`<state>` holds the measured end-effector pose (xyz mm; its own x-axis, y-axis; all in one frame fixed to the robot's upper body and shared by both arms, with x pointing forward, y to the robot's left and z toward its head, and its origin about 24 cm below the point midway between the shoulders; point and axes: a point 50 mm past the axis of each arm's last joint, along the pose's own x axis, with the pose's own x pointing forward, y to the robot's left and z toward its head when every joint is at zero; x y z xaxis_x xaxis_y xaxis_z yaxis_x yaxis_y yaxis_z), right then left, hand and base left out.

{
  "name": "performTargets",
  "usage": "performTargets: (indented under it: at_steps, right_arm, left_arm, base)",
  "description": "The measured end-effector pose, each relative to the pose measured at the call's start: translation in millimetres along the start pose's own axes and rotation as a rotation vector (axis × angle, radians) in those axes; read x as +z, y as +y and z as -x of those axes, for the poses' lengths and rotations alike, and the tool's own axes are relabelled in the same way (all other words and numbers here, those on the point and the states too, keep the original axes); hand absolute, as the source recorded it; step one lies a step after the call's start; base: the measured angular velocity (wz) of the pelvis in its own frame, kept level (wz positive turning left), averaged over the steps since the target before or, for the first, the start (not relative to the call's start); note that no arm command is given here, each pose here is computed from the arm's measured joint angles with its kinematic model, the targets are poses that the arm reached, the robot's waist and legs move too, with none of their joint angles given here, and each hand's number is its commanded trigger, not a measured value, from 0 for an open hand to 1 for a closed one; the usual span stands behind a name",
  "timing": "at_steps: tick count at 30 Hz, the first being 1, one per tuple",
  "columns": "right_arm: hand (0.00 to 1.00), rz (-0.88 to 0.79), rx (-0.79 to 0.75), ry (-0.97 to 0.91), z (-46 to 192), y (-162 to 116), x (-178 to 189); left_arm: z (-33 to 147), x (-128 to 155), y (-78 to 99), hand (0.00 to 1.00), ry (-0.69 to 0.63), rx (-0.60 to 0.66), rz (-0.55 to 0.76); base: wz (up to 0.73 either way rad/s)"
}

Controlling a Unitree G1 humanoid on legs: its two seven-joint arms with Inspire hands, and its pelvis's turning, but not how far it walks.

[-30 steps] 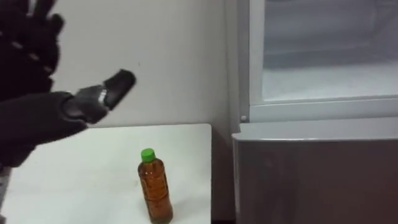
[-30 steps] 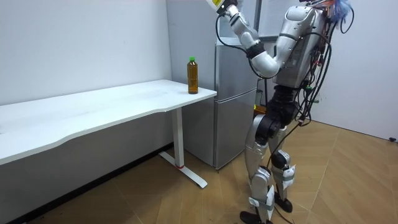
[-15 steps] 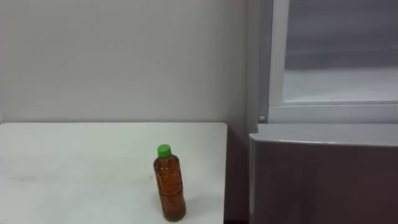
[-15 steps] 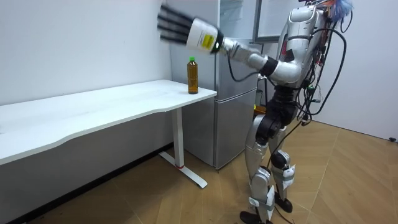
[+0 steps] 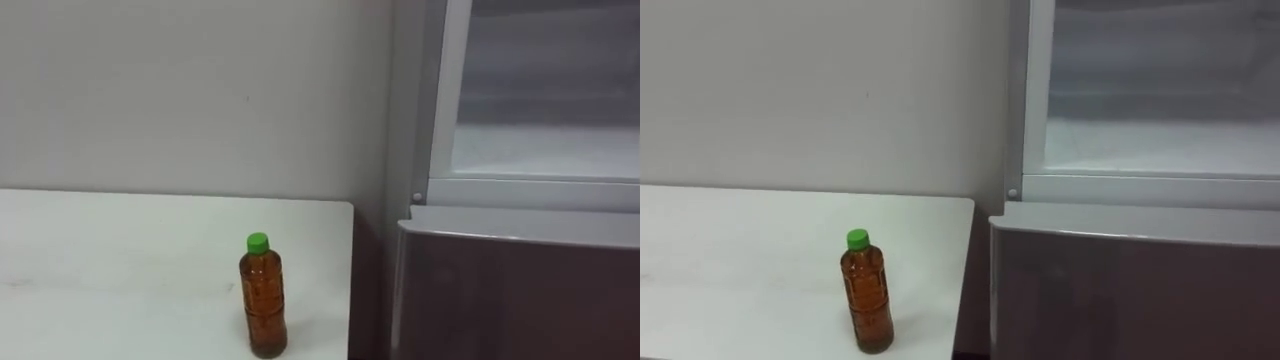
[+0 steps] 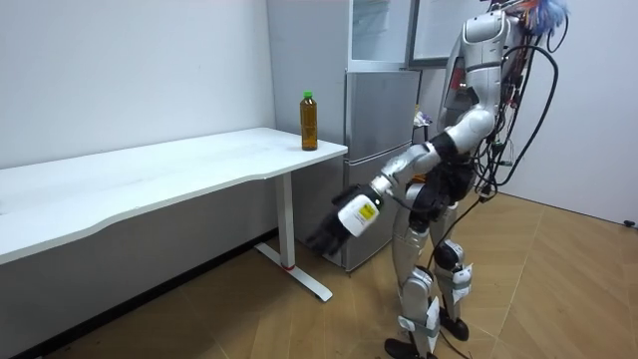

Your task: Put the bottle in the upper fridge

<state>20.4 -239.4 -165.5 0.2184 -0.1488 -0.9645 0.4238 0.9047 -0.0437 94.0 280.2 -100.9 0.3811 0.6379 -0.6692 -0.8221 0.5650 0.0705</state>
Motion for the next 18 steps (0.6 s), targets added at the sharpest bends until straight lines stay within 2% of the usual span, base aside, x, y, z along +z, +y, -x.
performTargets:
  at_steps: [5,10,14,18]
  right_arm:
    - [0.0,-0.002,0.001,0.006,0.1,-0.7,-1.3]
    - [0.0,0.018,0.005,0.013,-0.1,0.6,-2.6]
    - [0.0,0.019,0.014,0.018,-1.4,2.9,-0.7]
    - [0.0,0.026,0.032,0.017,-2.1,8.3,-0.2]
  left_arm:
    - [2.7,-49.5,8.1,0.0,0.188,-0.01,-0.14]
    - [13.8,-89.5,26.9,0.0,0.352,-0.038,-0.315]
    - [18.3,-101.1,35.5,0.0,0.4,-0.045,-0.415]
    - [22.2,-108.6,32.6,0.0,0.418,-0.113,-0.525]
  base:
    - [-0.02]
    - [0.0]
    - [-0.01]
    - [-0.01]
